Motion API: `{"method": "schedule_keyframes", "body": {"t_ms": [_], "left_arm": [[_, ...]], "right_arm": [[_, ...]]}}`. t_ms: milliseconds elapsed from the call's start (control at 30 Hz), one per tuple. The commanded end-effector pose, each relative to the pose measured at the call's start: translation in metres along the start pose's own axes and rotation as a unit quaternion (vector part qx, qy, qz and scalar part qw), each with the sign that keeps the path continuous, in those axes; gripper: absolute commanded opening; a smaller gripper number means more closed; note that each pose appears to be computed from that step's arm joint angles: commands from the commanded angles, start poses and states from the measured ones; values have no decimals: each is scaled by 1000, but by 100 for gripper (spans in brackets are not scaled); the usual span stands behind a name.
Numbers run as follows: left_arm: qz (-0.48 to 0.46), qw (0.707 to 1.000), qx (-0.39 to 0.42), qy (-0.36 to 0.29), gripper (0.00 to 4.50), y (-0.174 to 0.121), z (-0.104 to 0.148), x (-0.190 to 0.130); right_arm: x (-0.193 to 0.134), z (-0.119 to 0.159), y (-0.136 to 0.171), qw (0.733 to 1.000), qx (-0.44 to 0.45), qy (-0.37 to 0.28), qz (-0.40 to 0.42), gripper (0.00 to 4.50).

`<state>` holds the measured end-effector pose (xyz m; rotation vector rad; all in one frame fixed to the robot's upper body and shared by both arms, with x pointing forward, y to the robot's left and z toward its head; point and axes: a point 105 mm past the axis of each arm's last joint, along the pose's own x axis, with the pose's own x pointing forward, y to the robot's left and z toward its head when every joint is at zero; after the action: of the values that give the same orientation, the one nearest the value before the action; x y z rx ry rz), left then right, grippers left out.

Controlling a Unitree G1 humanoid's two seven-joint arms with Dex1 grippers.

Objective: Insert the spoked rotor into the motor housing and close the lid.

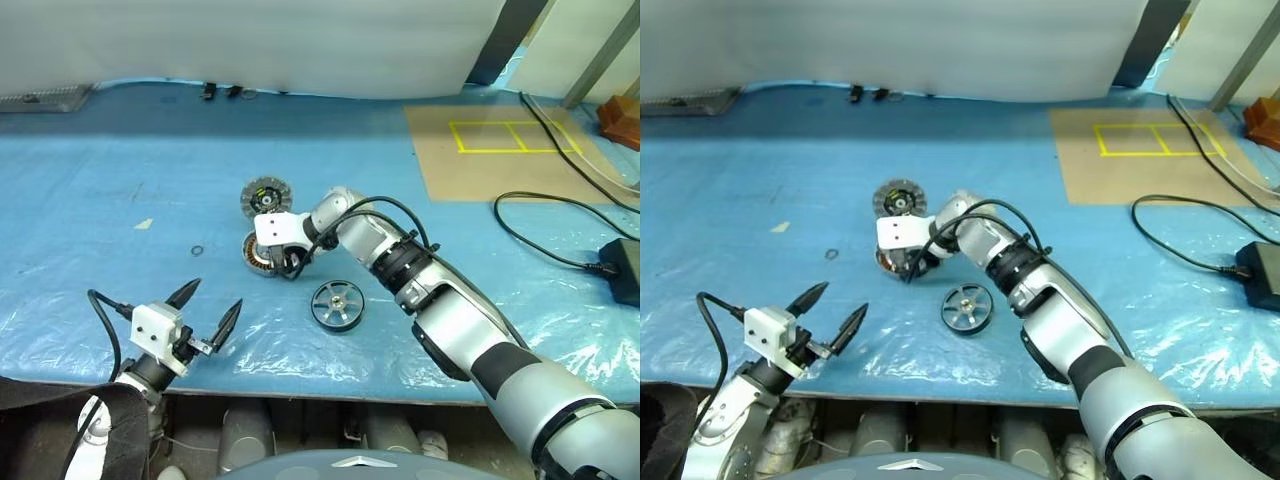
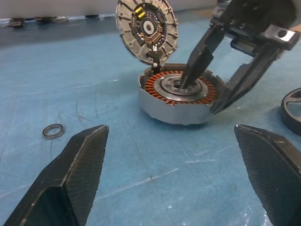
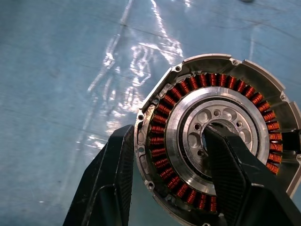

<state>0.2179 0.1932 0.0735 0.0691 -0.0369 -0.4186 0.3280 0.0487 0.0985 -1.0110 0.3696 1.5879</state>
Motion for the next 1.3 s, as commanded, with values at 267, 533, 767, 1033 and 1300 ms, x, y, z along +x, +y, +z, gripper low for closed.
{"method": "schedule_keyframes", "body": {"t_ms": [267, 533, 767, 1033, 1300], "left_arm": [[0, 1000, 21, -20, 450, 5, 12, -3], [-7, 1000, 22, -20, 450, 6, 11, 1], [-16, 999, 24, -22, 450, 8, 14, 6], [3, 1000, 22, -21, 450, 18, 16, 12], [63, 997, 33, 6, 450, 48, 11, 24]], "right_arm": [[16, 7, 42, 998, 18, -7, 58, 214], [4, 11, 29, 1000, -5, -14, 24, 386], [-33, 39, 22, 998, -28, -57, 4, 449], [-54, 55, 11, 987, -22, -150, -57, 449], [-89, 19, -7, 960, 66, -227, -151, 431]]}}
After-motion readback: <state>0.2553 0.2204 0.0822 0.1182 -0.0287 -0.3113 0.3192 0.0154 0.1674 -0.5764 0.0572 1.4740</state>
